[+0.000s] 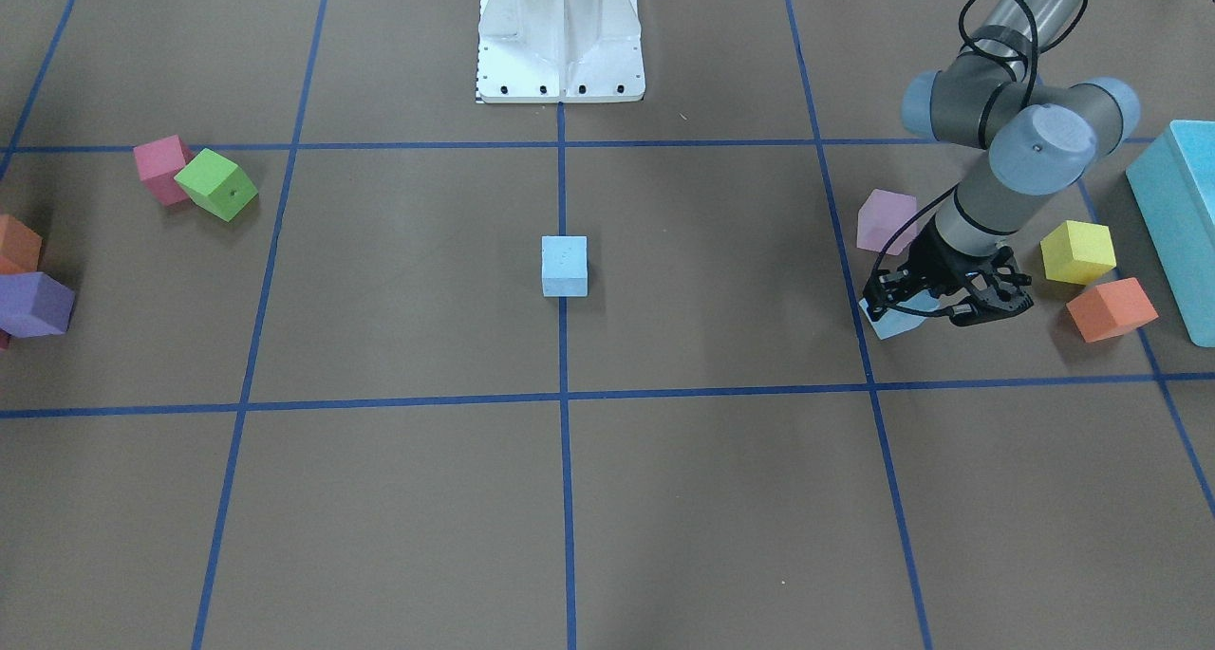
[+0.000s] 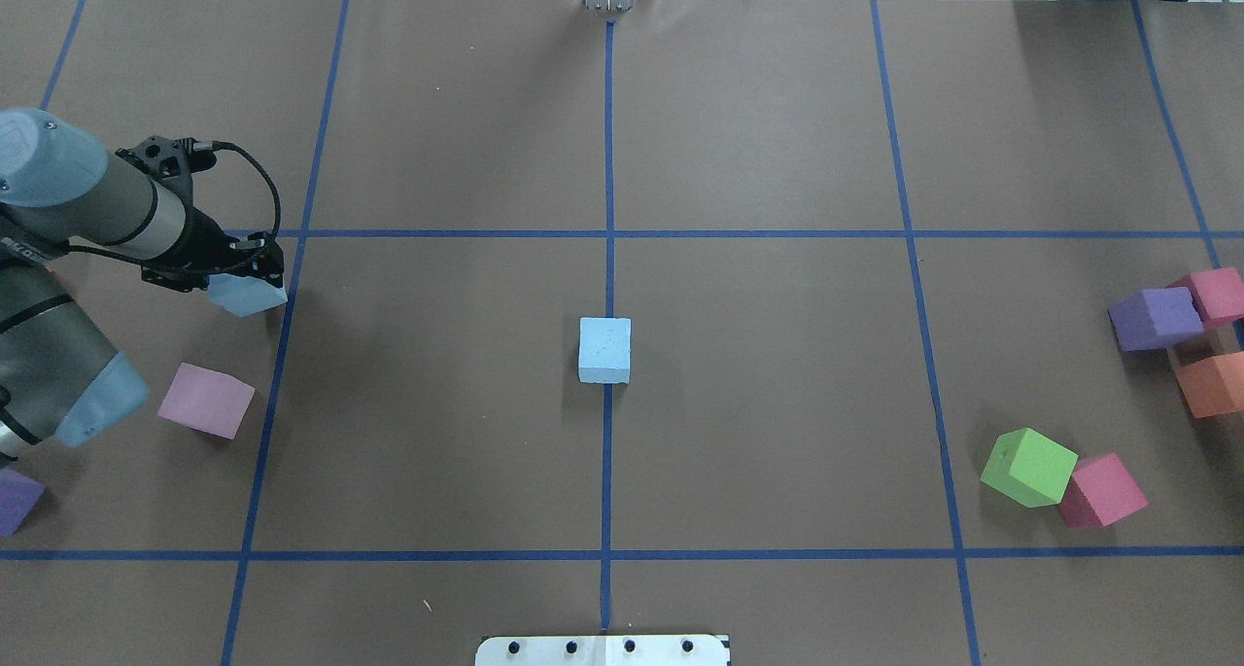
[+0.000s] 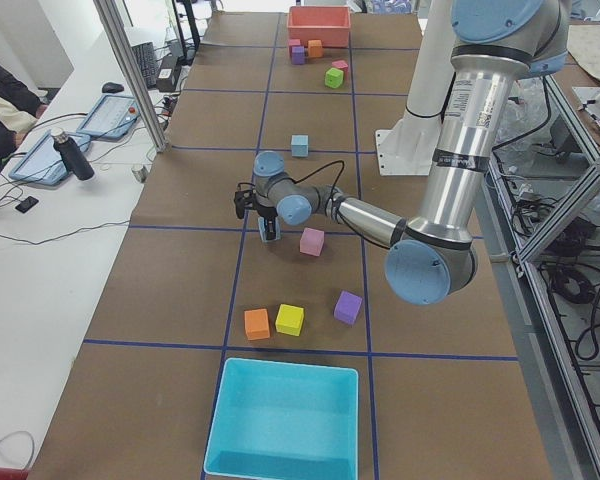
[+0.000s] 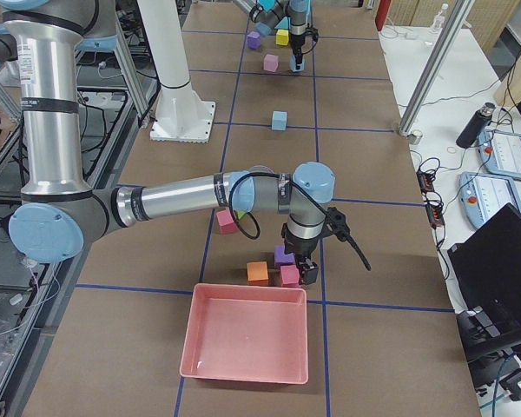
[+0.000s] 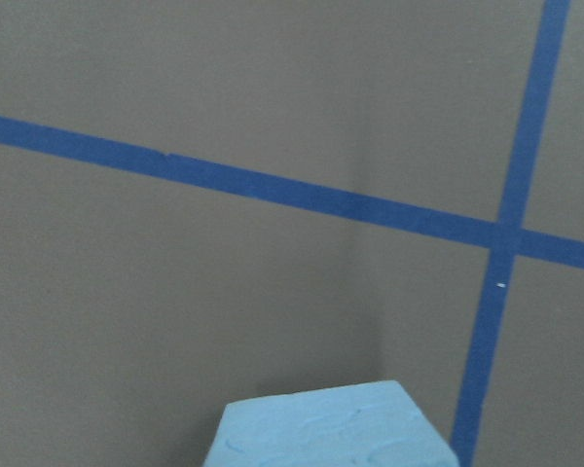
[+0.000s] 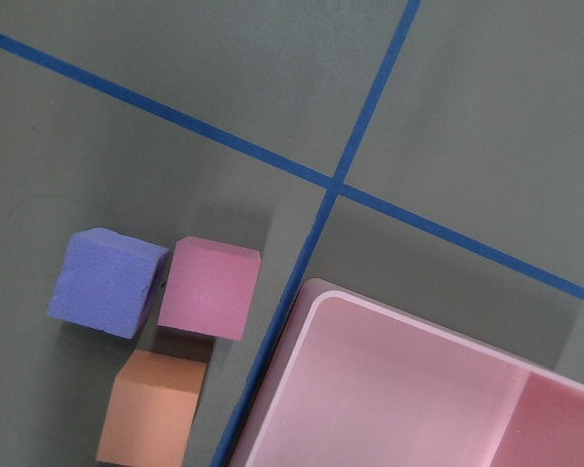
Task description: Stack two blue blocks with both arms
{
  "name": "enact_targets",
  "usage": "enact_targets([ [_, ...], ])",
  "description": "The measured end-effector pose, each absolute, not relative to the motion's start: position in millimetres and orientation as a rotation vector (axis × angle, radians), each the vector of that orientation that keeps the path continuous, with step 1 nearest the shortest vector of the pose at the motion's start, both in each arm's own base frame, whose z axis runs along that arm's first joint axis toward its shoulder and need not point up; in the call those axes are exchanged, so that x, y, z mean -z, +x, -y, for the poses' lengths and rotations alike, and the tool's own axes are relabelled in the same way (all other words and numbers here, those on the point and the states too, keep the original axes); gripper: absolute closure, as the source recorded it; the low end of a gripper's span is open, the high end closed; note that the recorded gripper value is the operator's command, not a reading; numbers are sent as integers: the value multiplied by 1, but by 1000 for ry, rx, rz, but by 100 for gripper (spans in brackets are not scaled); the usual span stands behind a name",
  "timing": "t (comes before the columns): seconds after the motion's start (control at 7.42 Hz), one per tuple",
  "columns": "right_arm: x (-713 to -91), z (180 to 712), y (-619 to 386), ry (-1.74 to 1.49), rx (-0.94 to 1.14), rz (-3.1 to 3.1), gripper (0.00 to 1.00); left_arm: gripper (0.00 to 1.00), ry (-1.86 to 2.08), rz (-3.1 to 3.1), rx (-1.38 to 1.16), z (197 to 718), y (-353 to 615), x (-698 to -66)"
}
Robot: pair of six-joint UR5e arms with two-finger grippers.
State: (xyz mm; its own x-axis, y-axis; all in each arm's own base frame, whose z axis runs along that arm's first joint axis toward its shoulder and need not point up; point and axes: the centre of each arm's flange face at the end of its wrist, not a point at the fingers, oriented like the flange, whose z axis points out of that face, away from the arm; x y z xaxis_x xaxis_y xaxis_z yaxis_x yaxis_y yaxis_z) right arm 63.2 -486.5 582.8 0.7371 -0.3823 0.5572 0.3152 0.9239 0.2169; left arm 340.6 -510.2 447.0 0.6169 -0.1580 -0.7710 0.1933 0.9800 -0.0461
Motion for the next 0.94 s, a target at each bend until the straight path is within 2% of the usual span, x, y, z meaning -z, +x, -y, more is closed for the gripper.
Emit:
enact_targets([
  [0.27, -583, 486, 63, 109, 382, 636, 0, 100, 93, -914, 168, 519, 374, -356],
  [0.54, -590, 481, 63, 96, 377, 638, 0, 100, 131, -856, 121, 501, 440, -254],
  [0.94, -597, 475, 63, 80, 368, 640, 0, 100, 207, -841, 46, 457, 522, -166],
])
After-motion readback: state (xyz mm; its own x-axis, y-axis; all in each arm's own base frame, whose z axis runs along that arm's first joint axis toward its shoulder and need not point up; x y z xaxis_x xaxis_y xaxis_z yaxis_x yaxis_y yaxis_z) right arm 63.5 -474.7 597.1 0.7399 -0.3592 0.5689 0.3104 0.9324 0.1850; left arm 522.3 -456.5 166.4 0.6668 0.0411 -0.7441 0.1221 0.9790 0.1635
